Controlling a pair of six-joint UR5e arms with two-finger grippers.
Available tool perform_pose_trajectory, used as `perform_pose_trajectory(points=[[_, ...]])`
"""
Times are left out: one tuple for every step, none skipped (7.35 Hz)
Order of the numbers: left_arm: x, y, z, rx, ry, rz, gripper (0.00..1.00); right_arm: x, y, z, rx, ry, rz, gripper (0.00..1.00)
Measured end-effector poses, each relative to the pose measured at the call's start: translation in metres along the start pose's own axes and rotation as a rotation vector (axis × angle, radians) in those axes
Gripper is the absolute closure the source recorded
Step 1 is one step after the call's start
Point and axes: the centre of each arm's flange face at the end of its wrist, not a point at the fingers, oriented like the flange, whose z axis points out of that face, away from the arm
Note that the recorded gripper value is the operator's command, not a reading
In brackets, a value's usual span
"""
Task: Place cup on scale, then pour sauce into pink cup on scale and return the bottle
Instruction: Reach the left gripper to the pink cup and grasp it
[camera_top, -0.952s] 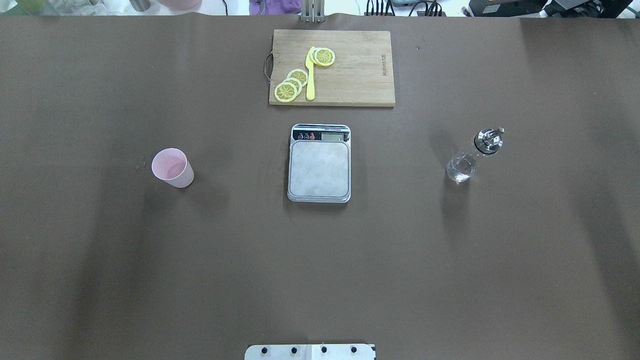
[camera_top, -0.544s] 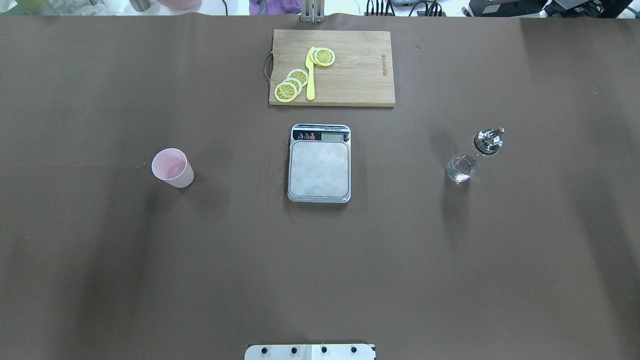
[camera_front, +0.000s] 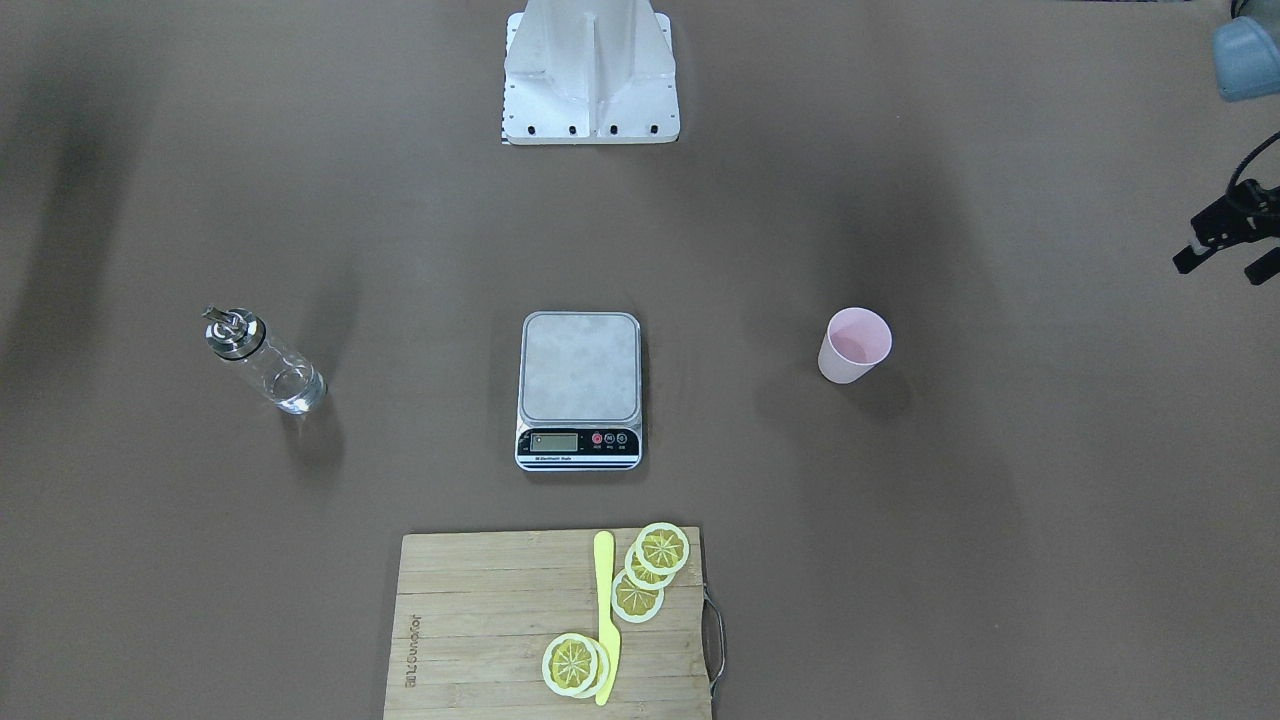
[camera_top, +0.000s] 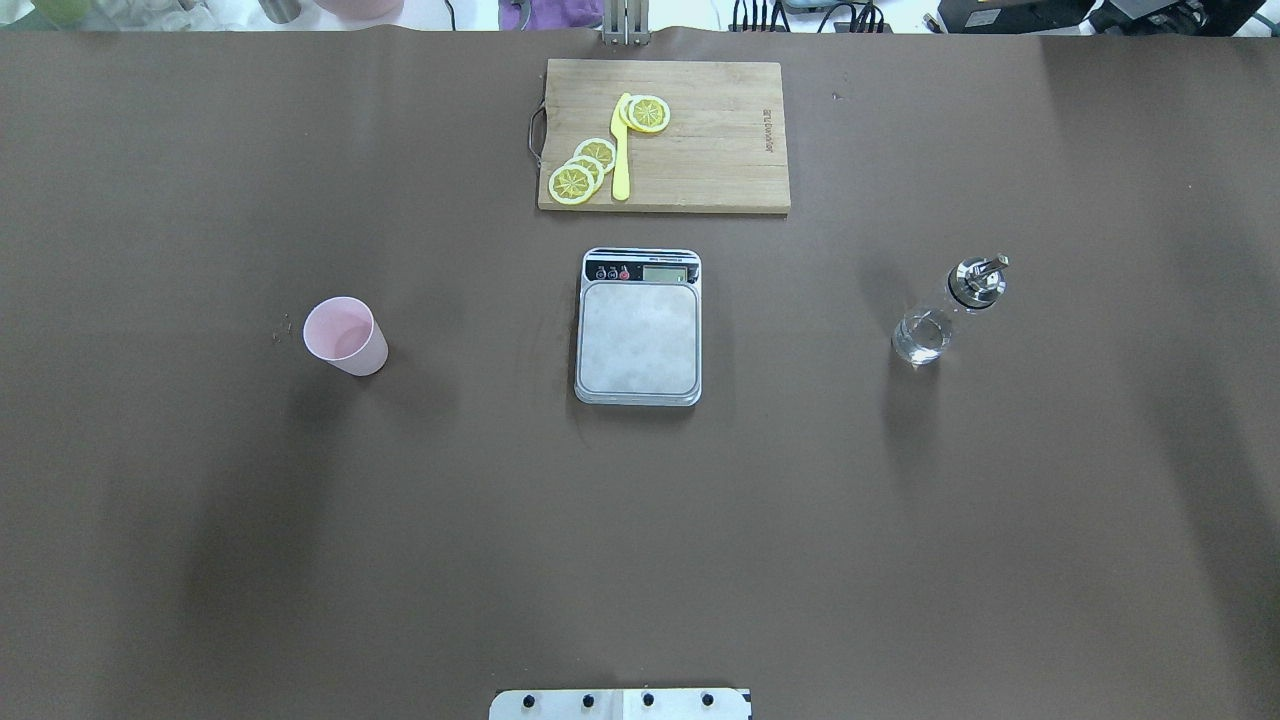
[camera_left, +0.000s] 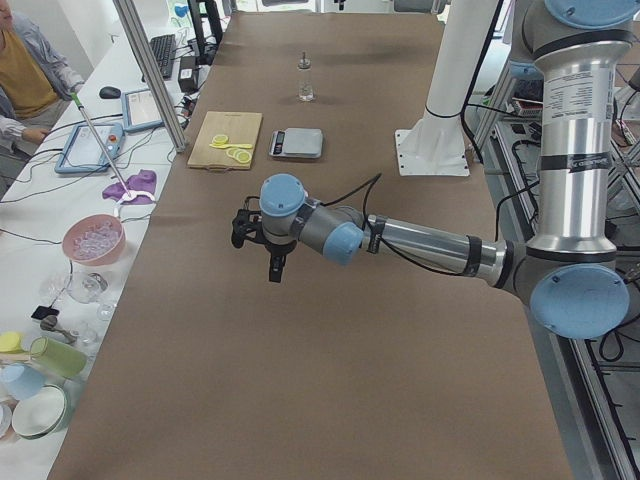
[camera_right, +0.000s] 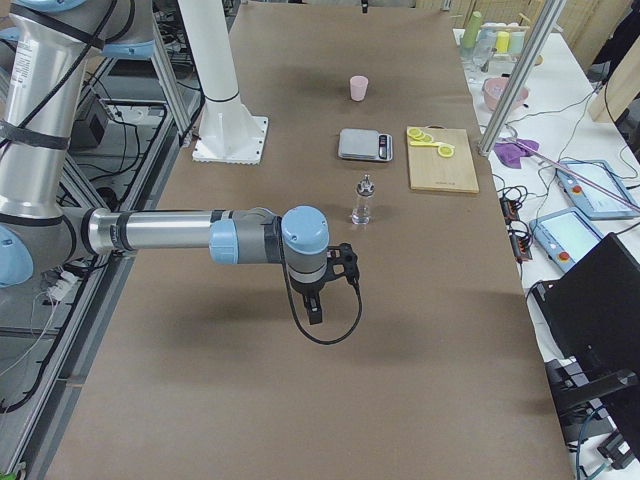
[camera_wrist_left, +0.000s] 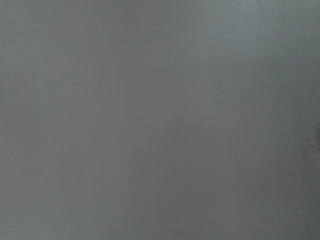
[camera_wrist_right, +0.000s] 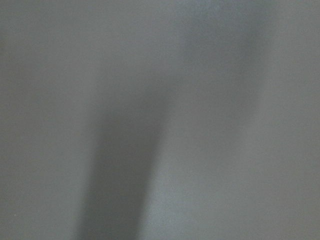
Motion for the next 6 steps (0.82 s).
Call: perform_pose_trajectory(points=[[0.042,-0.014,0.019,-0.003,-0.006,-0.021,0.07,0.0,-0.001,0.0,0.015,0.003,-0.019,0.0],[0.088,-0.025,0.037,-0.015,-0.016,-0.048,0.07,0.002,-0.001,0.003,0.033,0.007,-0.042,0.0],[0.135,-0.035,0.052,-0.041,-0.028,-0.078,0.11,0.007,0.0,0.007,0.048,0.01,-0.06,0.0],[0.17,-0.039,0.065,-0.063,-0.051,-0.089,0.2,0.011,0.001,0.011,0.058,0.012,-0.07,0.0],[0.197,-0.037,0.082,-0.081,-0.076,-0.078,0.27,0.013,0.001,0.013,0.062,0.012,-0.071,0.0],[0.212,-0.032,0.1,-0.105,-0.092,-0.061,0.31,0.014,0.001,0.014,0.063,0.012,-0.07,0.0]])
